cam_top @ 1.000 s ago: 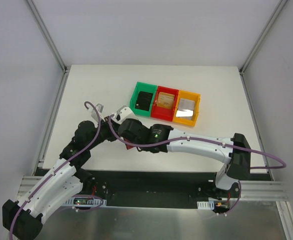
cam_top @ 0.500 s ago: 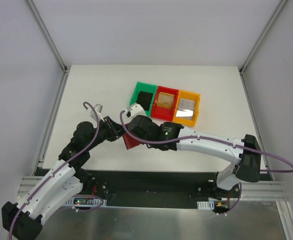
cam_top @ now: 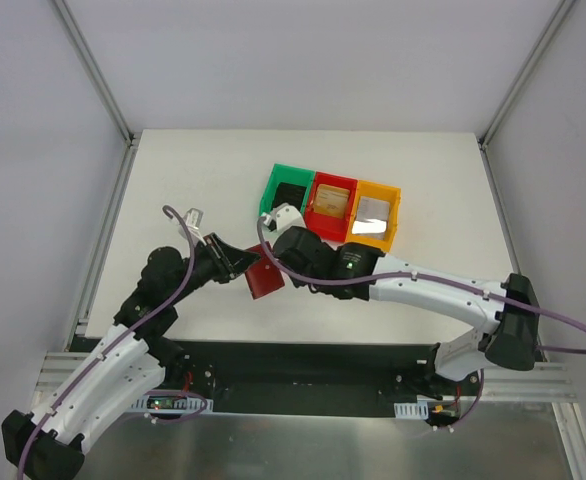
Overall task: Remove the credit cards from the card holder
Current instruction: Open the card holder.
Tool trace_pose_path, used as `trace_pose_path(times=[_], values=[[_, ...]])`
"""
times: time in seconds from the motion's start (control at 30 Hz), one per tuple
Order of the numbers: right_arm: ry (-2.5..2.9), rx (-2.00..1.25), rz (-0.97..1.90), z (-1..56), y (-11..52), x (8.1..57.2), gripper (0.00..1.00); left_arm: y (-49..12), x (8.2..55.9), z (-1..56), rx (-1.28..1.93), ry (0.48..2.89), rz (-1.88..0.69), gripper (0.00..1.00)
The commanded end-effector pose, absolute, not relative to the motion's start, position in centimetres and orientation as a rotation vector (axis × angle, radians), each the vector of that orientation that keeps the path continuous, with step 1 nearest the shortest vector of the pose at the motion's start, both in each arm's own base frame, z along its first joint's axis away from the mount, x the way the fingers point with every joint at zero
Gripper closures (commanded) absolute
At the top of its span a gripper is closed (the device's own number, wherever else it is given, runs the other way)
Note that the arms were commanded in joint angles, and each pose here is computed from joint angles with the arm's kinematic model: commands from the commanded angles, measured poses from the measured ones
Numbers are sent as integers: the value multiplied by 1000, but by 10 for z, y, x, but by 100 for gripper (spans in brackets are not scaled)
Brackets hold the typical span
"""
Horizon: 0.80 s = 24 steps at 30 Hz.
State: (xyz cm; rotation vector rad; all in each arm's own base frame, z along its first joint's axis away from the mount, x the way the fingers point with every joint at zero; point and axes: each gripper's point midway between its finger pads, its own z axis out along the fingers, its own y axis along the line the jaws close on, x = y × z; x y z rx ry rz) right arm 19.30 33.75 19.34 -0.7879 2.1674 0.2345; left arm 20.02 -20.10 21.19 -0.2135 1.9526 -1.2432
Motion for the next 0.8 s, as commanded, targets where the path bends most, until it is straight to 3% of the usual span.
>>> trace_pose_path(times=[0.0,0.3,0.33,0.4,0.57,0.77], values=[[2155,-693,298,211,321,199,97,-205,195,246,-81,1784,-1308,100],[2132,-568,345,227,276,210,82,-213,175,261,82,1622,-1422,100],[2114,-572,377,230,275,209,75,-215,172,265,105,1589,-1445,100],[2043,-582,488,241,281,204,50,-217,164,272,163,1524,-1485,100],[1869,-598,813,265,301,181,26,-222,152,287,265,1440,-1535,100],[1817,-680,997,284,310,156,23,-234,139,297,376,1453,-1630,100]])
